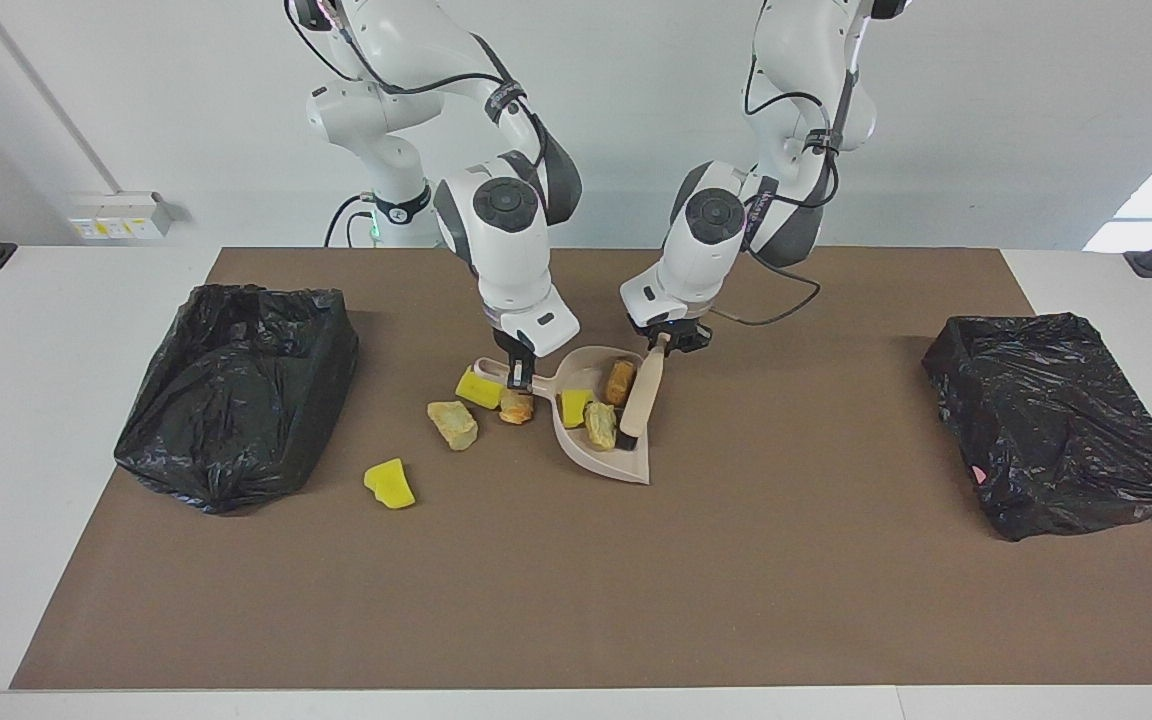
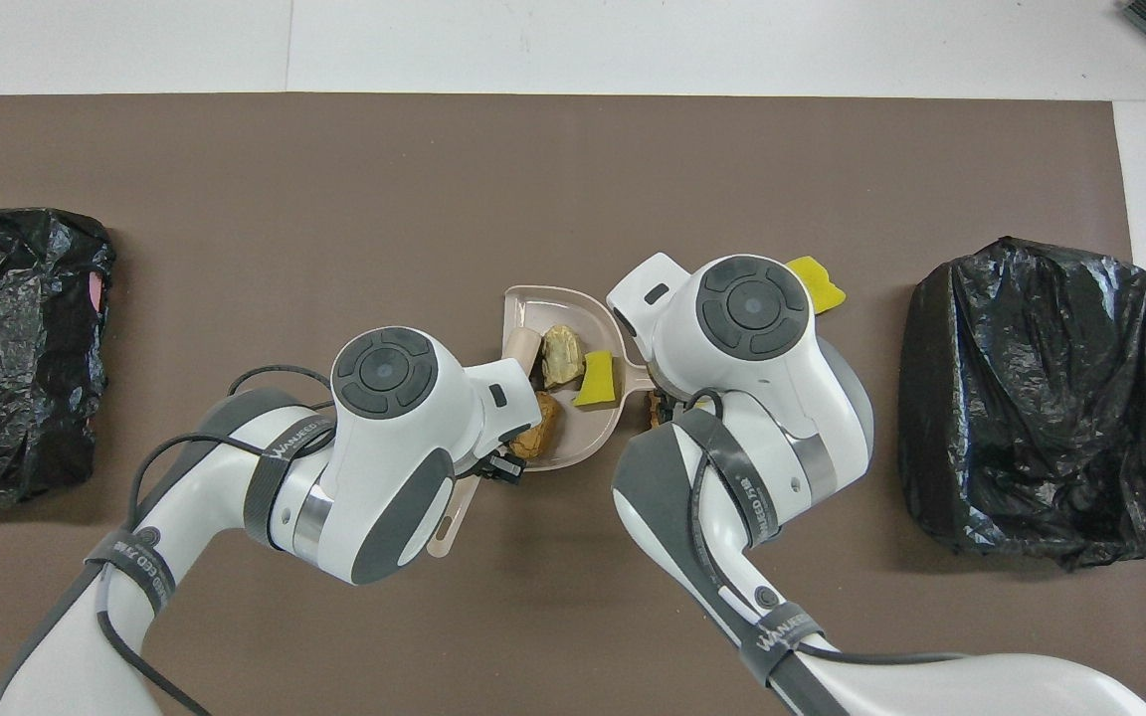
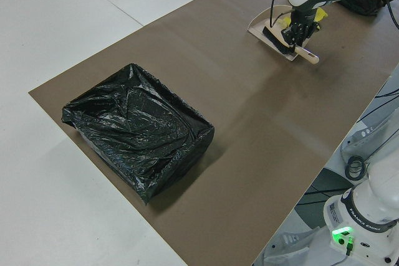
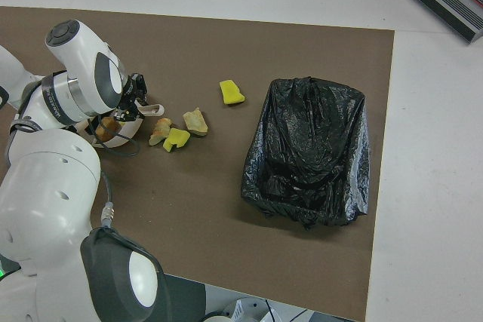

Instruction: Sweep and dump trash in bin

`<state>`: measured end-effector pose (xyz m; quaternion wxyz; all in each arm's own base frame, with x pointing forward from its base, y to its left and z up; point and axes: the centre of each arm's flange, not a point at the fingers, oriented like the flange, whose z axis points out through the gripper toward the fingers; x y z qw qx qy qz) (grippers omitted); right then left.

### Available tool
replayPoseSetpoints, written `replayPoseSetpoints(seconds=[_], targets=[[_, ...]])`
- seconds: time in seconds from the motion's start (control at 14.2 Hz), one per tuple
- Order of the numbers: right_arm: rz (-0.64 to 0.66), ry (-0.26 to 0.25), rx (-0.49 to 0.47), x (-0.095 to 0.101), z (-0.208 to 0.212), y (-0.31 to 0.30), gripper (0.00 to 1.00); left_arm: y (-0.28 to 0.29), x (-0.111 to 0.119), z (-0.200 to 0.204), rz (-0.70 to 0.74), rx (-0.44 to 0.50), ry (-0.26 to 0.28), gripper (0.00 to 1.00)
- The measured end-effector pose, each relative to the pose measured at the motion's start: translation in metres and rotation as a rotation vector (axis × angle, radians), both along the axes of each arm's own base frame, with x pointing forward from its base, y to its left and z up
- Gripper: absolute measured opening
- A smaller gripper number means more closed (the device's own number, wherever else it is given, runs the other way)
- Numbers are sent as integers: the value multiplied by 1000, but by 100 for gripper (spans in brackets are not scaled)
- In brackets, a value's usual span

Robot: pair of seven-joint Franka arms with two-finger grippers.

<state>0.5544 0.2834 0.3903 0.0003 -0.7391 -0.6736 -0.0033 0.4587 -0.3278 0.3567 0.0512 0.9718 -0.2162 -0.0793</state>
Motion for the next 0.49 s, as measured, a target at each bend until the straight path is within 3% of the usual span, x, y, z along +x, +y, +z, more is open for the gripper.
replayPoseSetpoints(seconds=[0.28, 0.49], targets=[[0, 0, 0, 0, 0, 0, 31, 25, 9, 4, 160, 36, 47, 26], [0, 0, 0, 0, 0, 0, 31, 37, 7, 35, 234, 40, 53, 26]])
